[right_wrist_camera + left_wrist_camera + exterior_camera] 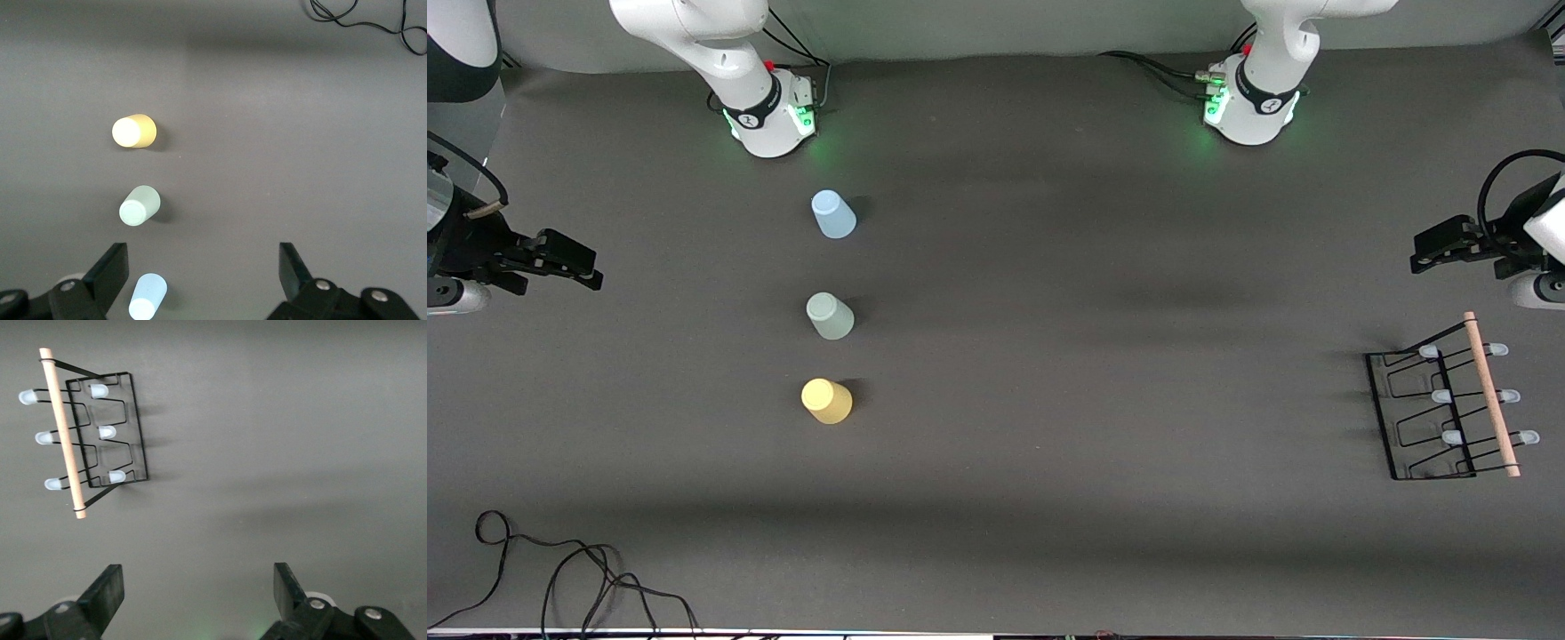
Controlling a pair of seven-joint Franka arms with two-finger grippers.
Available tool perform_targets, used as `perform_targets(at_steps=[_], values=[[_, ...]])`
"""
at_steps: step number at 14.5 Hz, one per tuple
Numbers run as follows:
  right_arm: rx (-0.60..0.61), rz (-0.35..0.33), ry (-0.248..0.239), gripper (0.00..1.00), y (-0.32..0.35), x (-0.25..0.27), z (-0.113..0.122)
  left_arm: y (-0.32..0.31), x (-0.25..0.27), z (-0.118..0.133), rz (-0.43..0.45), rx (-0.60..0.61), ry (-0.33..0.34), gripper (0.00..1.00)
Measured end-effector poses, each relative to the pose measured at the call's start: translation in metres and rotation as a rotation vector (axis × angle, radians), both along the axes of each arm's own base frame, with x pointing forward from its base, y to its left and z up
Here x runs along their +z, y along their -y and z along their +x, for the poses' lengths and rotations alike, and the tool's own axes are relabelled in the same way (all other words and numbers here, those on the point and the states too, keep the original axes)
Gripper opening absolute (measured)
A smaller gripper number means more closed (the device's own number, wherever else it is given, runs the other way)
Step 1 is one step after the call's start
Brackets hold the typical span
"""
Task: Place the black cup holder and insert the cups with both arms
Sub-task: 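Lower the left gripper onto the wooden rod of the black rack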
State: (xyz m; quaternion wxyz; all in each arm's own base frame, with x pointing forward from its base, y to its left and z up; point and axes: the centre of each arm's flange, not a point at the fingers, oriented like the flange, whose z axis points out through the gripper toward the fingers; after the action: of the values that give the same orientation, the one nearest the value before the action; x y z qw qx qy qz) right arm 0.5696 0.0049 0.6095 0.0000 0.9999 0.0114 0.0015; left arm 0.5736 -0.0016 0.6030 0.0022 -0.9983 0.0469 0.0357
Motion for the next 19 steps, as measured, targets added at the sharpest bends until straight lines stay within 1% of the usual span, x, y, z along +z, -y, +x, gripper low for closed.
perform_targets(at_steps=[6,8,9,10,11,12,15,19], values=[[0.000,0.000,-0.004,1.00,0.000,-0.001,0.000,0.003,-0.001,0.001,0.010,-0.002,0.005,1.00],[0.000,0.000,-0.008,1.00,0.000,-0.003,0.001,-0.003,-0.008,0.008,0.011,0.007,0.028,0.89],[0.000,0.000,-0.011,1.00,0.000,-0.004,0.001,-0.009,-0.015,0.011,0.013,0.017,0.032,0.89],[0.000,0.000,-0.013,1.00,0.000,-0.004,0.002,-0.018,-0.024,0.015,0.014,0.026,0.030,0.91],[0.000,0.000,-0.014,1.00,0.000,-0.005,0.002,-0.030,-0.035,0.021,0.015,0.025,0.029,0.92],[-0.001,0.000,-0.015,1.00,0.001,-0.006,0.002,-0.046,-0.046,0.026,0.016,0.021,0.031,0.96],[-0.001,0.000,-0.017,1.00,0.001,-0.006,0.002,-0.100,-0.087,0.044,0.021,0.014,0.048,0.97],[-0.002,0.000,-0.017,1.00,0.001,-0.007,0.003,-0.142,-0.153,0.067,0.037,0.021,0.085,0.97]])
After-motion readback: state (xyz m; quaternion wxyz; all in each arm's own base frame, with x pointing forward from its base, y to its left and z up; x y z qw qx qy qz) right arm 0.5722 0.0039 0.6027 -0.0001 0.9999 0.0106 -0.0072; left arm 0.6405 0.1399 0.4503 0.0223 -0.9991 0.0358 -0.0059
